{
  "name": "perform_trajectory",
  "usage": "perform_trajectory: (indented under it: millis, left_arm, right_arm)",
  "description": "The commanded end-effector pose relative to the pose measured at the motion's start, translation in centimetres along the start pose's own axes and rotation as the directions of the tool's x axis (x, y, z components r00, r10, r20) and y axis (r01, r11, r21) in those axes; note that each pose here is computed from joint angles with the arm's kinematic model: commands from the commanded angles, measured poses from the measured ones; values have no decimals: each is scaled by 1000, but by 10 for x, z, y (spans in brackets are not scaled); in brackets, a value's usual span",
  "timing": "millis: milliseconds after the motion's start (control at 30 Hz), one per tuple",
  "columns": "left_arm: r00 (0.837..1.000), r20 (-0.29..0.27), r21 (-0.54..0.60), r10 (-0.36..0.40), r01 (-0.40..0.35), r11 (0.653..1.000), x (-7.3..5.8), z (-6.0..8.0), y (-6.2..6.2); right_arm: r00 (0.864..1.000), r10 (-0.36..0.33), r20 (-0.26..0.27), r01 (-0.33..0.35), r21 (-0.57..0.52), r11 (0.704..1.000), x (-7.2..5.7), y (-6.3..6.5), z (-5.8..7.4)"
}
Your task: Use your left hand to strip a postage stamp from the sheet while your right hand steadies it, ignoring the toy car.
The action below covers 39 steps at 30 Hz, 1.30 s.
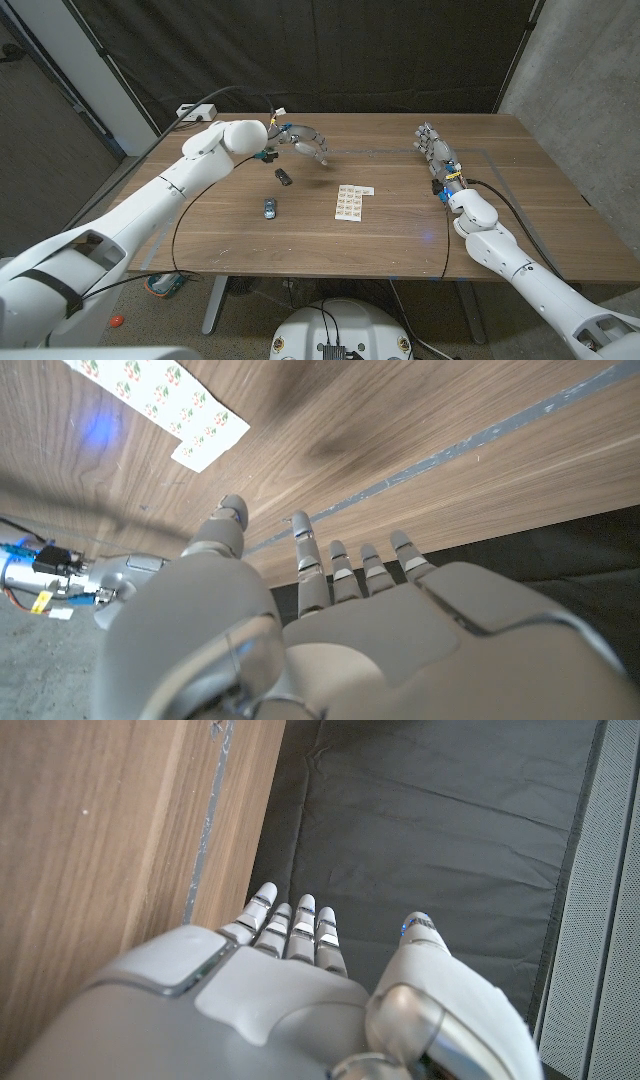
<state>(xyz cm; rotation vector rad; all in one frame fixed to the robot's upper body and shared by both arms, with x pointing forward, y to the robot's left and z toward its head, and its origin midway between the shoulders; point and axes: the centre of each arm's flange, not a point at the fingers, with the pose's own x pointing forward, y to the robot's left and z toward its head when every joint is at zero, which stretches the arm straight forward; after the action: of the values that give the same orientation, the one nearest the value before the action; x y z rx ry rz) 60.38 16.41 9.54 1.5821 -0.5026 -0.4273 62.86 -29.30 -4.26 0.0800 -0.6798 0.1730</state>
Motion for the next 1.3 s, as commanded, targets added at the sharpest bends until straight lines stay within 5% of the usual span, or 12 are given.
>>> perform_trajectory:
  millis: [33, 600, 1300]
  left_arm:
    - [994, -37, 135, -101, 105, 985, 13, 15, 5]
    - [983, -35, 220, -180, 183, 958, 39, 27, -6]
    - [987, 37, 213, -156, 145, 966, 57, 36, -31]
  right_arm:
    - [1000, -5, 10, 5, 12, 1000, -2, 0, -1]
    - [1000, -23, 6, 23, 34, 999, 0, -6, -7]
    - [1000, -31, 5, 31, 40, 999, -3, -9, -14]
